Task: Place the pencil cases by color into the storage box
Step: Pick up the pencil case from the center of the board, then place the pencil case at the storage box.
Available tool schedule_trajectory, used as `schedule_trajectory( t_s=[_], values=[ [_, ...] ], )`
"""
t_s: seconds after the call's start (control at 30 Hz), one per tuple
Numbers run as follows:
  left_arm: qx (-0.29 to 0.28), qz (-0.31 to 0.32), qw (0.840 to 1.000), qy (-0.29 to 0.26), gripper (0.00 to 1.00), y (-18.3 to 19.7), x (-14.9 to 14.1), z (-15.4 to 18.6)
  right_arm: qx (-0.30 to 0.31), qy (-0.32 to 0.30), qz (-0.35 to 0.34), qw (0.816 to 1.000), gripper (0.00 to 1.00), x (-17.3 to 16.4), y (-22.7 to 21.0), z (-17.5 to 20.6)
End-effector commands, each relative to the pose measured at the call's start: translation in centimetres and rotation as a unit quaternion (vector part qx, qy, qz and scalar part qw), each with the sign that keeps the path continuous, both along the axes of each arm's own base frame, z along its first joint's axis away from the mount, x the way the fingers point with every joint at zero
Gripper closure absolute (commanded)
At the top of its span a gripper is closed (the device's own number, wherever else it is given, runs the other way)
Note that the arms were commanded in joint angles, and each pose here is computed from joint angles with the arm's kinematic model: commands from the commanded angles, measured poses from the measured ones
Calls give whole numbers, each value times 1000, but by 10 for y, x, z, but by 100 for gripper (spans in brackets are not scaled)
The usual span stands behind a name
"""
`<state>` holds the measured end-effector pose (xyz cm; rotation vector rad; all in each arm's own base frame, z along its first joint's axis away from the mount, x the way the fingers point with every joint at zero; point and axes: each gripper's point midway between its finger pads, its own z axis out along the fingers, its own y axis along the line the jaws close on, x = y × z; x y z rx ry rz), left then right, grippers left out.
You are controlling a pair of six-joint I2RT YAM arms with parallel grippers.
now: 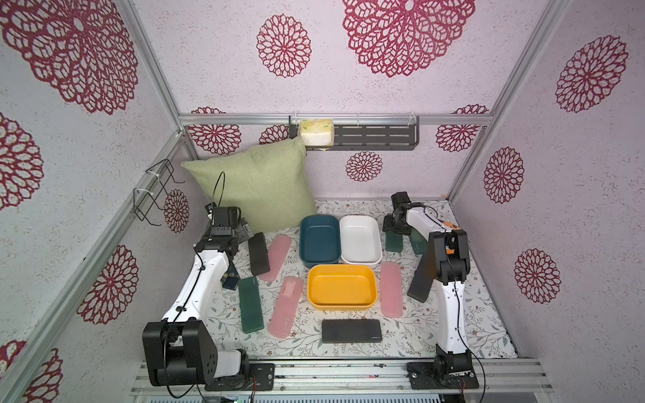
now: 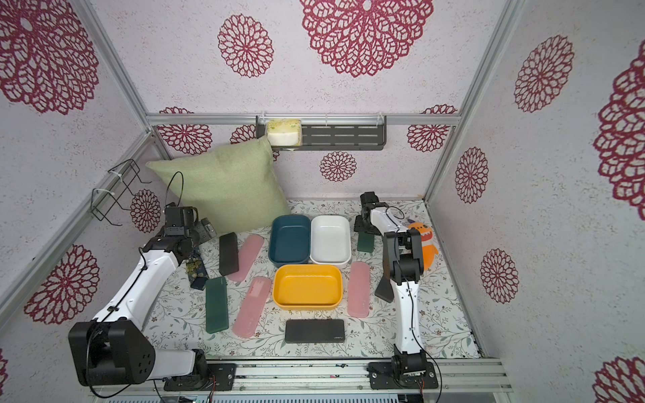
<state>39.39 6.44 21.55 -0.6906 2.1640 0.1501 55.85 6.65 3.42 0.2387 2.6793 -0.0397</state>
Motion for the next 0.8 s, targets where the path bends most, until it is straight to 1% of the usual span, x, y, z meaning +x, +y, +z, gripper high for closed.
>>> schedule_trajectory(
  t_s=[0.0, 0.13, 0.23, 0.4, 0.53, 0.63, 0.77],
  values=[
    [6, -4, 1000, -18, 3, -3, -2, 17, 0, -16, 5, 1000, 50, 0, -1, 19],
    [7, -5, 1000, -22, 3, -5, -3, 20, -6, -34, 21, 999, 51, 0, 1, 42],
    [6, -8, 1000, -26, 3, -8, -3, 22, -10, -54, 26, 998, 53, -1, 2, 67],
    [0, -21, 999, -35, 3, -17, -2, 26, -11, -97, 36, 995, 54, -9, 11, 113],
    [-1, -25, 999, -37, 3, -20, -2, 28, -10, -116, 44, 992, 55, -19, 20, 138],
    [-7, -32, 999, -41, 3, -24, -1, 30, -5, -128, 57, 990, 55, -31, 36, 154],
    [-19, -43, 998, -49, 3, -30, 1, 31, 17, -138, 78, 987, 55, -47, 69, 166]
  ],
)
